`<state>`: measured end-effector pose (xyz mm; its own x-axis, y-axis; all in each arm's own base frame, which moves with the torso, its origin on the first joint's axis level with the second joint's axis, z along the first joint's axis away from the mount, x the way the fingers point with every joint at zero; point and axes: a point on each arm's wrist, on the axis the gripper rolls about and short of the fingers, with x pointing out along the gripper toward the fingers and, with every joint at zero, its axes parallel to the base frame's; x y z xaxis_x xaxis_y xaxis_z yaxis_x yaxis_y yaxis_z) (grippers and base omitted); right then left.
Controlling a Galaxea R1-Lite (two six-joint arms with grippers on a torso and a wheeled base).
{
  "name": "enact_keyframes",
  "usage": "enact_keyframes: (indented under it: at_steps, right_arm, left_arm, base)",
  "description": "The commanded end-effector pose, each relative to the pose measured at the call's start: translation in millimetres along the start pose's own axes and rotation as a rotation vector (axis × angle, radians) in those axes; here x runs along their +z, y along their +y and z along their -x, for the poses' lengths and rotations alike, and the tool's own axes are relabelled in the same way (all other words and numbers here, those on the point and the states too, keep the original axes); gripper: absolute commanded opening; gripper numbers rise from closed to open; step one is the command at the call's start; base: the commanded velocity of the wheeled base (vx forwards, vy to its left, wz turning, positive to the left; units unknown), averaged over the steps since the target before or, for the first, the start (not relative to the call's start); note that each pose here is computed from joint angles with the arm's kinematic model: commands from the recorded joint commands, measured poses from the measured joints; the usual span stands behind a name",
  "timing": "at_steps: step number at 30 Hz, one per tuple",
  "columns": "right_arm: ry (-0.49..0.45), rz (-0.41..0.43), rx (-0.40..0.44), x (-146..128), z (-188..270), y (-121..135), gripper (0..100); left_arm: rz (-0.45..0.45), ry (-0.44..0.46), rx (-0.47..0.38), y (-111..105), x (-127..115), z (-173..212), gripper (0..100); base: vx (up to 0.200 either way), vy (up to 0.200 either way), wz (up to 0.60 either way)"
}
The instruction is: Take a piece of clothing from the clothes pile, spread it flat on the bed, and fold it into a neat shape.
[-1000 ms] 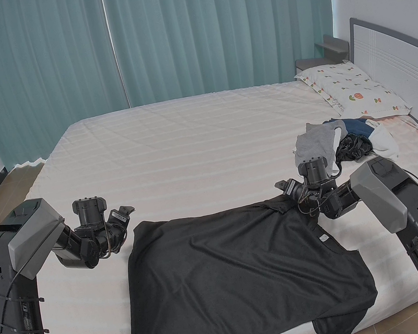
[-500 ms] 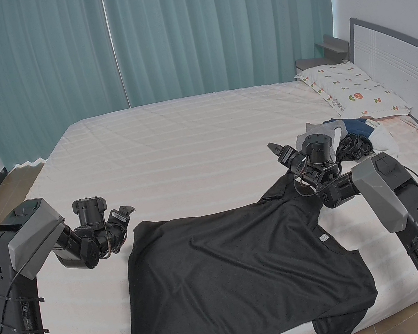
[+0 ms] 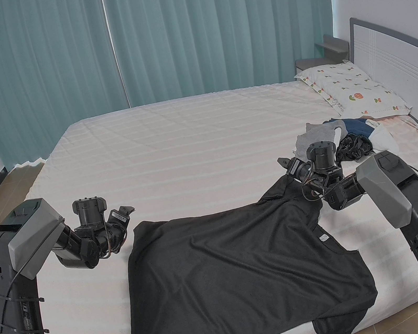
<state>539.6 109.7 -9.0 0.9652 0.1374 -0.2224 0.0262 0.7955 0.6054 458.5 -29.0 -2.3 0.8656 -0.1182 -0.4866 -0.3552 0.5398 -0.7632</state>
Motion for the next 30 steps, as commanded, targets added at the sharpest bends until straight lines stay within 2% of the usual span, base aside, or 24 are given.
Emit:
enact_keyframes:
  at_steps: [1, 8, 11, 12, 23, 24, 30]
  right_arm:
    - [0.046, 0.049, -0.082, 25, 28, -15, 100]
    - [0.126, 0.044, -0.151, 16, 40, -46, 100]
    - [0.13, 0.041, -0.158, 14, 40, -50, 100]
    - [0.155, 0.04, -0.178, 6, 38, -59, 100]
    - [0.223, 0.042, -0.198, -27, 32, -74, 100]
    - [0.233, 0.043, -0.202, -31, 32, -76, 0]
    - [0.183, 0.039, -0.185, -25, 24, -73, 0]
  left_arm:
    - [0.001, 0.0, 0.0, 0, 0, 0, 100]
    - [0.001, 0.0, 0.0, 0, 0, 0, 100]
    - [0.001, 0.0, 0.0, 0, 0, 0, 100]
    - [0.001, 0.0, 0.0, 0, 0, 0, 100]
    - [-0.002, 0.0, 0.0, 0, 0, -1, 100]
    - [-0.004, 0.0, -0.002, 0, 0, -1, 100]
    - [-0.004, 0.0, 0.0, 0, 0, -1, 100]
  base:
    - [0.0, 0.0, 0.0]
    - [0.0, 0.0, 0.0]
    - [0.0, 0.0, 0.0]
    - [0.0, 0.0, 0.0]
    - [0.0, 0.0, 0.0]
    - [0.0, 0.0, 0.0]
    - [0.0, 0.0, 0.0]
